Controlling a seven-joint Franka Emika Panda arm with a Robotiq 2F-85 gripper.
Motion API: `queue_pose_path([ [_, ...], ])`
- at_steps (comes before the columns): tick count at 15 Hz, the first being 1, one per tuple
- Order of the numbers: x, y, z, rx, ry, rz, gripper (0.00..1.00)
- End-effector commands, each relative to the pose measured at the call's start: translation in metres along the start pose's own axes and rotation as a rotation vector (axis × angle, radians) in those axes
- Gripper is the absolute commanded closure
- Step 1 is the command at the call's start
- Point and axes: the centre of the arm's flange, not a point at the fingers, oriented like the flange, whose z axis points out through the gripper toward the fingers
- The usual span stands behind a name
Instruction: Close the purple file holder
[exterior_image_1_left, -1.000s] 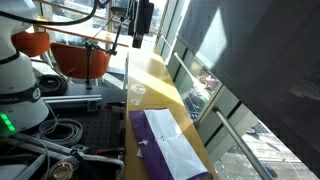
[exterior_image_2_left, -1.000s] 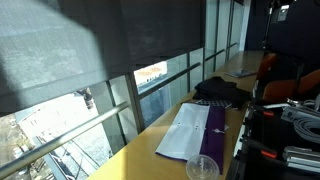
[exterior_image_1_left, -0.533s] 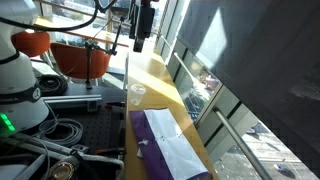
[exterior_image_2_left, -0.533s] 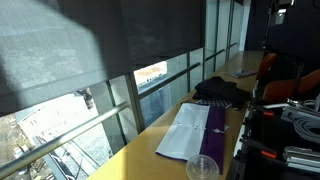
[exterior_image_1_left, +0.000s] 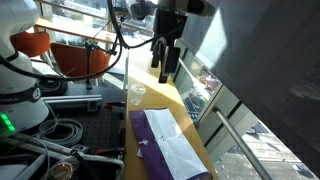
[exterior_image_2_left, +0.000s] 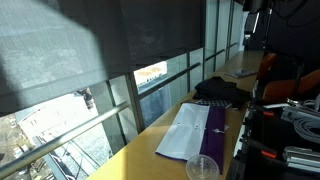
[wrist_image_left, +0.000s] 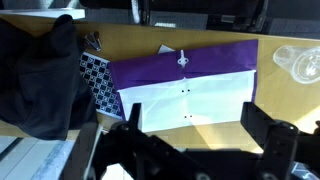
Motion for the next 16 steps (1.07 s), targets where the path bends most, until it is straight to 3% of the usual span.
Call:
queue_pose_path([
  [1, 0.061, 0.037, 0.033, -0.022, -0.012, 0.028, 0.00],
  [9, 0.158, 0.116, 0.098, -0.023, -0.044, 0.046, 0.00],
  [16, 0.215, 0.180, 0.175, -0.048, -0.032, 0.020, 0.00],
])
